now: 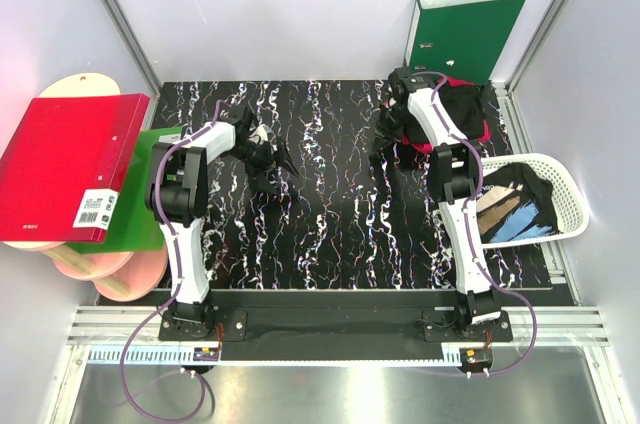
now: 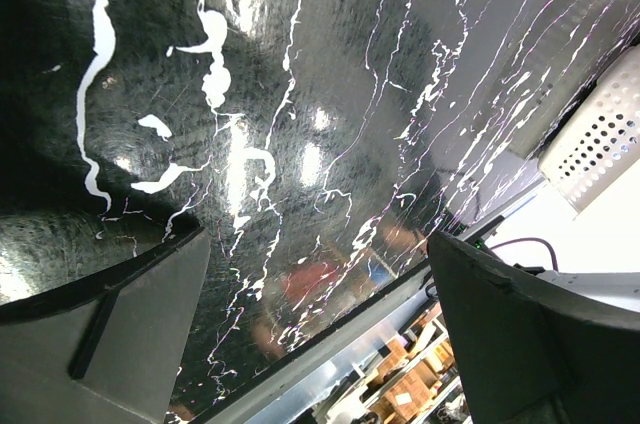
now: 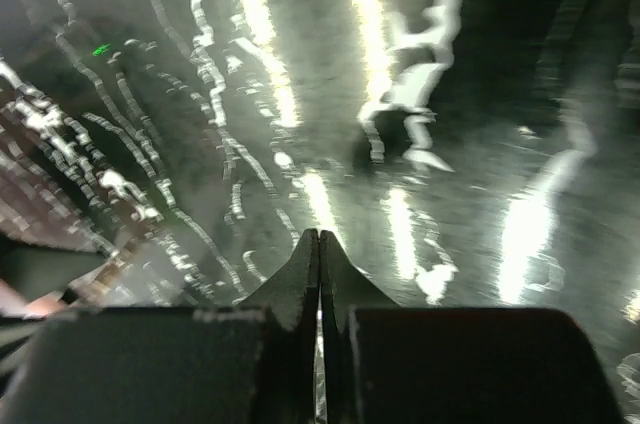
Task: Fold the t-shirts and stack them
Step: Put the neatly folded tshirt into the corner of the board with the right arm
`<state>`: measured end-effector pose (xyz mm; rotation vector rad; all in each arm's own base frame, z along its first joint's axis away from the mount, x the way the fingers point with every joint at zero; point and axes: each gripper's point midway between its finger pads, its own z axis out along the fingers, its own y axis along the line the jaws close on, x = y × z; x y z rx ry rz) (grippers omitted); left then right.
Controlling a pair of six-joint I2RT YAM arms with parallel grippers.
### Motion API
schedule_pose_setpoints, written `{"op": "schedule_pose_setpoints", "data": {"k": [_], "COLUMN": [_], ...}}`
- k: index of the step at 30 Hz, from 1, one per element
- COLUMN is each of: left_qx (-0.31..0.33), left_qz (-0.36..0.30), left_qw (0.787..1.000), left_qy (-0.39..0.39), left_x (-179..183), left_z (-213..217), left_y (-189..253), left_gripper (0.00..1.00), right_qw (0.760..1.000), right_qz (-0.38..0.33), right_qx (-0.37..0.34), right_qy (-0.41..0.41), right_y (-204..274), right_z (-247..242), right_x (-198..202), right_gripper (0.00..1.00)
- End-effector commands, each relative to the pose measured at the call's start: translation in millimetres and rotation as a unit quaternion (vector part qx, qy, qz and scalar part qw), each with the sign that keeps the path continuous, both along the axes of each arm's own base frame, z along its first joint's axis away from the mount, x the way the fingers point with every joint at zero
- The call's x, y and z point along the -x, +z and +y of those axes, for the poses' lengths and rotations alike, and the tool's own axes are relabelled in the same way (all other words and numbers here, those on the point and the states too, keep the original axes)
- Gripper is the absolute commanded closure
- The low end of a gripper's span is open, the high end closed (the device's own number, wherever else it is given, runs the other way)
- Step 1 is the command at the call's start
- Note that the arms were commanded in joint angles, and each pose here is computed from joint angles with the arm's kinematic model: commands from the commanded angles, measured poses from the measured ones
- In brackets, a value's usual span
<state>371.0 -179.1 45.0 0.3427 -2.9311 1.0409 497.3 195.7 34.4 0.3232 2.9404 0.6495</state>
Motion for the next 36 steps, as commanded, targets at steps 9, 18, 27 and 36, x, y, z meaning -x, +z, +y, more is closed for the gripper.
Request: {"op": "schedule_pose_setpoints", "data": {"k": [9, 18, 27, 36], "left_qx": [0.013, 0.012, 0.017, 0.017], "left_qz": [-0.015, -0.015, -0.014, -0.011], "left_qw": [1.0, 1.0, 1.0, 1.0], "left_qy": [-0.012, -0.014, -0.017, -0.019], "left_x": [-3.3, -1.5, 0.8, 4.7], "left_z": [-3.9, -4.0, -4.9, -4.4], "left_y": [9.1, 8.6, 10.0, 9.4], "left_gripper": [0.01, 0.01, 0.01, 0.01], "right_qw": [0.982, 0.941, 0.9, 0.883], "right_qz": [-0.122, -0.205, -0.201, -0.178], "right_qx": [0.145, 0.269, 0.386, 0.432], "right_qy": [-0.023, 0.002, -0.029, -0.051], "right_y": [19.3, 15.9, -1.5, -16.3], "right_z": [-43.3, -46.2, -84.1, -117.4], "right_x": [-47.3, -74.7, -77.6, -75.0], "right_gripper": [1.0, 1.0, 1.0, 1.0]}}
